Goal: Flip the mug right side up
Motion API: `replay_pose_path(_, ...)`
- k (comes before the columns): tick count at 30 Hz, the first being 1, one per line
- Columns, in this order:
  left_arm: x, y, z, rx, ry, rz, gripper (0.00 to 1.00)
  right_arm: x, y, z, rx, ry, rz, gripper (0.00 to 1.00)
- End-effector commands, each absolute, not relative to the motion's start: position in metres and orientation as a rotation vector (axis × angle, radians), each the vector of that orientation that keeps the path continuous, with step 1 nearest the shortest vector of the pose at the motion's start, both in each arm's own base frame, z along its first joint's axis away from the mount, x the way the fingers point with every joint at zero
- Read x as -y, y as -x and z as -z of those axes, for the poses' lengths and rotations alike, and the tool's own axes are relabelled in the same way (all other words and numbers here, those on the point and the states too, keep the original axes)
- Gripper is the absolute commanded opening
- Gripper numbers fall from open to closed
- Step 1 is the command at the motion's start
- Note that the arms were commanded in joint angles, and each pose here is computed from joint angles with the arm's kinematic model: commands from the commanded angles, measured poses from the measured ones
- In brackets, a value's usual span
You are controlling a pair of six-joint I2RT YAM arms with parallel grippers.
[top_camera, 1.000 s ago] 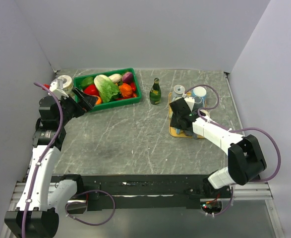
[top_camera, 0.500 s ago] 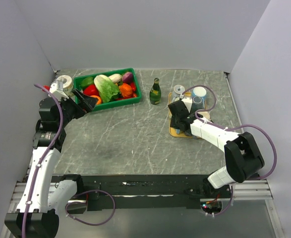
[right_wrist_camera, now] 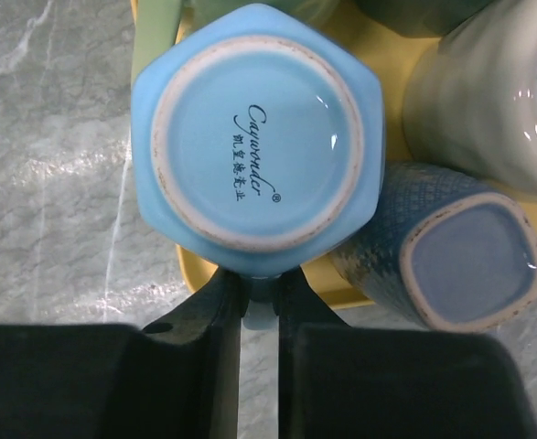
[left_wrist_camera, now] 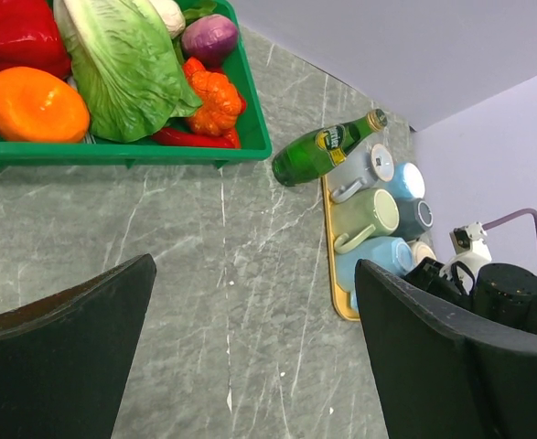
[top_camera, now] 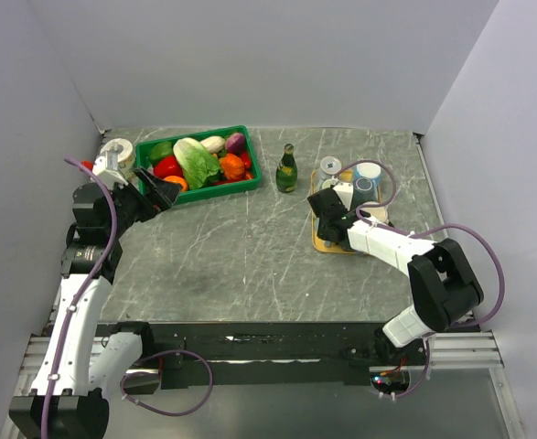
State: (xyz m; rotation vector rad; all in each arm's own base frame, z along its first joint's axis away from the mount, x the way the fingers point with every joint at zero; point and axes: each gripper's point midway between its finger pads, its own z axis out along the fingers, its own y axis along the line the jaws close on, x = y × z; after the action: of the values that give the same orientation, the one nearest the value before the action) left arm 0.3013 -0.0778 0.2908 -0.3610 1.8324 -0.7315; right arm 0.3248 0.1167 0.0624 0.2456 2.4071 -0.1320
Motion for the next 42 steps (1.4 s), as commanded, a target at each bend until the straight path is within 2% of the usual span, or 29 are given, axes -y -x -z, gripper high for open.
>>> replay_pose_path(1, 0.08, -0.298, -0.301, -1.792, 0.345, 0.754, 0.96, -0.111, -0.336, -0.067, -2.339, -0.296, 0.179, 0.0)
replay_pose_path(10, 0.073, -0.29, -0.319, -1.737, 0.369, 0.729, 0.96, -0.115, -0.332, -0.086, -2.287, -0.279, 0.078, 0.0)
replay_pose_path(16, 0.082, -0.286, -0.313, -1.737, 0.367, 0.799, 0.96, -0.123, -0.328, -0.133, -2.21, -0.318, -0.067, 0.0)
replay_pose_path(20, 0.095, -0.283, -0.312, -1.73, 0.332, 0.897, 0.96, -0.129, -0.319, -0.183, -2.122, -0.343, -0.214, 0.0)
replay_pose_path(26, 0.133, -0.26, -0.315, -1.695, 0.237, 1.224, 0.96, -0.153, -0.299, -0.259, -1.973, -0.299, -0.537, 0.0)
replay_pose_path(30, 0.162, -0.231, -0.344, -1.528, 0.045, 1.409, 0.96, -0.178, -0.282, -0.314, -1.84, -0.237, -0.805, 0.0)
replay_pose_path(34, 0.191, -0.209, -0.356, -1.475, -0.048, 1.539, 0.96, -0.205, -0.26, -0.37, -1.694, -0.162, -1.103, 0.0)
replay_pose_path(40, 0.241, -0.186, -0.382, -1.389, -0.198, 1.704, 0.96, -0.233, -0.237, -0.408, -1.564, -0.113, -1.438, 0.0)
replay_pose_path(42, 0.25, -0.191, -0.384, -1.386, -0.193, 1.699, 0.96, -0.24, -0.229, -0.419, -1.52, -0.085, -1.53, 0.0)
